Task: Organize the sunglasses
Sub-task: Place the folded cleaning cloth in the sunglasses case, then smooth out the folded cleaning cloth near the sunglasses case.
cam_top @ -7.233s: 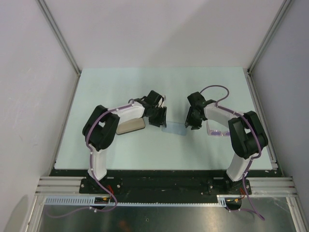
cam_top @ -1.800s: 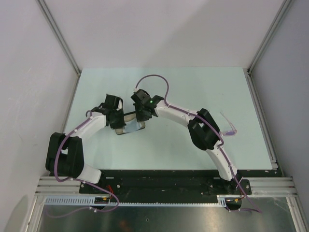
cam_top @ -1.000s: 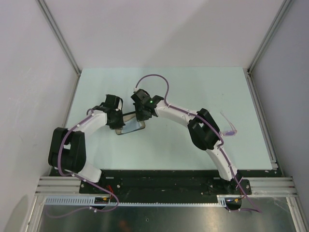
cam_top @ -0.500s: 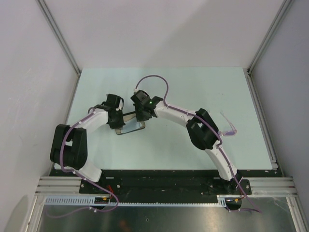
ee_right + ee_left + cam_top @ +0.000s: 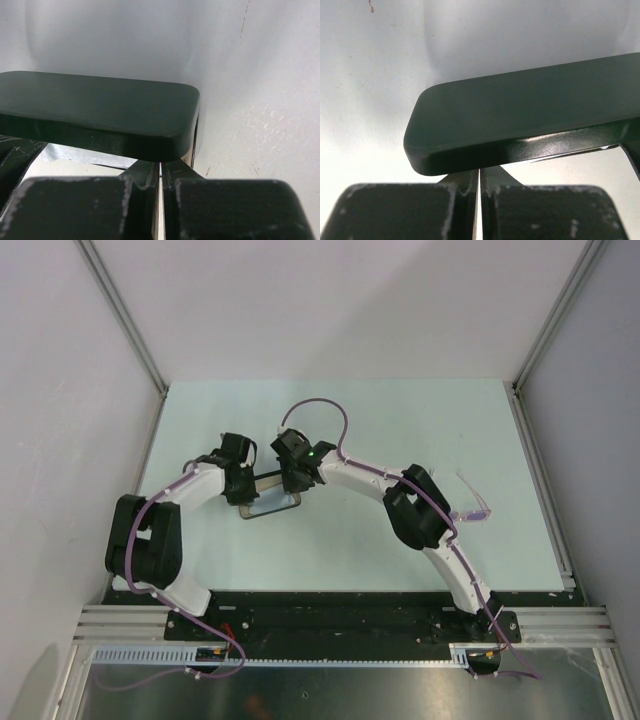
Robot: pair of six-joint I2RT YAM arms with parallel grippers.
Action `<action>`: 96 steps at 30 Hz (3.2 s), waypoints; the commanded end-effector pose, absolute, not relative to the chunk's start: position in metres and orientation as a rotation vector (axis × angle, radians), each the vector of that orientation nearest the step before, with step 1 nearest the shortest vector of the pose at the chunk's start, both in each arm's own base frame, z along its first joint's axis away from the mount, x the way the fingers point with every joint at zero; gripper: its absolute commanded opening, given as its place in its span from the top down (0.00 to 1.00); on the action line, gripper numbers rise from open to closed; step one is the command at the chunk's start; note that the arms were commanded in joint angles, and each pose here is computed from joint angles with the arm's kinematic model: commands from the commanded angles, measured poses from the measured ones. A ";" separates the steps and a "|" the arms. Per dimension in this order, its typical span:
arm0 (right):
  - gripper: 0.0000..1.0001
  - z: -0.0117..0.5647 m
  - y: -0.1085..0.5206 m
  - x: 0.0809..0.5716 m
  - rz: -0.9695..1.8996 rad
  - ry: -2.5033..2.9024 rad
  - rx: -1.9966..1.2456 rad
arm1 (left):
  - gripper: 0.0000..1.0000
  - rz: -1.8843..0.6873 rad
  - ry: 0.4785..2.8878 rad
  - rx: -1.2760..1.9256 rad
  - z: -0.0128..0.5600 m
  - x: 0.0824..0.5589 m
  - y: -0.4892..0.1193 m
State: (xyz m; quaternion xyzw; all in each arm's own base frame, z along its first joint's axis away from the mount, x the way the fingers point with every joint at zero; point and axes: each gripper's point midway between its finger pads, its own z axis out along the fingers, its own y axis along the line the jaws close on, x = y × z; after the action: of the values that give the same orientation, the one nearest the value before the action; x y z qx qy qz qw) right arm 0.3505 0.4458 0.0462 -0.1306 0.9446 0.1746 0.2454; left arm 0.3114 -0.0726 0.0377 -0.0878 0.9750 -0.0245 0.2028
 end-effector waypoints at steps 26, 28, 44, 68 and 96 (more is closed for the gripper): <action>1.00 0.045 0.445 0.353 0.427 2.586 -0.331 | 1.00 0.008 2.702 -0.304 0.036 0.328 -0.064; 1.00 0.044 0.444 0.354 0.422 2.584 -0.330 | 0.99 0.009 2.709 -0.304 0.035 0.327 -0.064; 1.00 0.055 0.449 0.367 0.422 2.485 -0.372 | 1.00 0.016 2.716 -0.311 0.032 0.322 -0.063; 0.72 0.059 0.438 0.365 0.369 2.506 -0.352 | 0.87 -0.025 2.736 -0.302 0.031 0.316 -0.068; 1.00 0.080 0.448 0.352 0.418 2.458 -0.397 | 0.82 -0.188 2.706 -0.332 0.049 0.323 -0.090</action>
State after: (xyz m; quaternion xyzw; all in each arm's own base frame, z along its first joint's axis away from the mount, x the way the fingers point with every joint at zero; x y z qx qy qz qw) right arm 0.3582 0.4419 0.0685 -0.1439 0.9325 0.1426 0.2990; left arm 0.3156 -0.0811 0.0457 -0.1060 0.9717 -0.0470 0.2059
